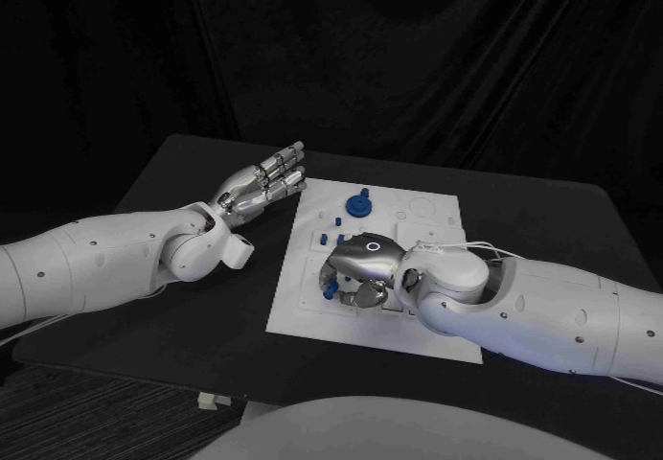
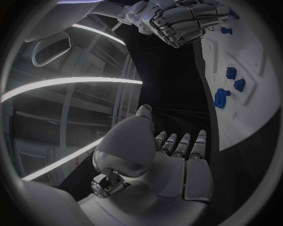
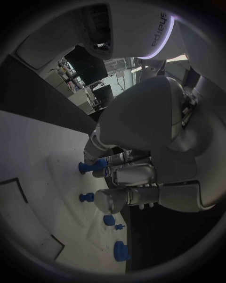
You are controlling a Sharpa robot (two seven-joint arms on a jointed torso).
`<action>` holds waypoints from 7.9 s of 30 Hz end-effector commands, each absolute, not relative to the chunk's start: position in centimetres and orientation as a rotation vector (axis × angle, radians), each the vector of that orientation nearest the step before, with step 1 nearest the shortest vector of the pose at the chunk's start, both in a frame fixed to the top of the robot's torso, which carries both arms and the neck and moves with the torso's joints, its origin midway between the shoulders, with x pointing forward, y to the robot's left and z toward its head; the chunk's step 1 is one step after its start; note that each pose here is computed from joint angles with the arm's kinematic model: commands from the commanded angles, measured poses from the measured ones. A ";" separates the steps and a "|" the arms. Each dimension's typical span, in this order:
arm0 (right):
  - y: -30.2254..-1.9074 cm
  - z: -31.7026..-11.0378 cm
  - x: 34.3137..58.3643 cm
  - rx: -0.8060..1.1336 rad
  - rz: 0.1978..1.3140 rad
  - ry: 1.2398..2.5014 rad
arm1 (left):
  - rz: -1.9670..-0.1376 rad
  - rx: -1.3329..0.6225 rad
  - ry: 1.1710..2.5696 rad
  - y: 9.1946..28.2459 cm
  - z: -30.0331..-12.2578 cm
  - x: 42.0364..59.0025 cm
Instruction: Assemble the parts on the task board
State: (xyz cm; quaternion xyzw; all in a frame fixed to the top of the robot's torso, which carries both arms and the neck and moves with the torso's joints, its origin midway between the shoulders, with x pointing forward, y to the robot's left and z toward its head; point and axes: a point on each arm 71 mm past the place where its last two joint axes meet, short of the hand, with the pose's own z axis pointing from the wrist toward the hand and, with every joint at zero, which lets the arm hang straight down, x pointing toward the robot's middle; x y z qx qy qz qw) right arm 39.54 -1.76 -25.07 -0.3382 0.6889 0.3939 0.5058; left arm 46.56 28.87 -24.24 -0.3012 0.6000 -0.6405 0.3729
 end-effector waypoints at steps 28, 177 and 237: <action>-1.4 -25.5 39.1 -0.900 0.886 1.634 | -1.757 -0.704 1.413 28.6 -23.4 46.4; -17.7 -26.0 43.4 -0.185 0.217 2.284 | -1.747 -0.750 1.472 28.9 -25.0 46.0; -15.4 -26.2 43.3 0.444 0.559 2.452 | -1.756 -0.764 1.496 28.8 -25.5 45.8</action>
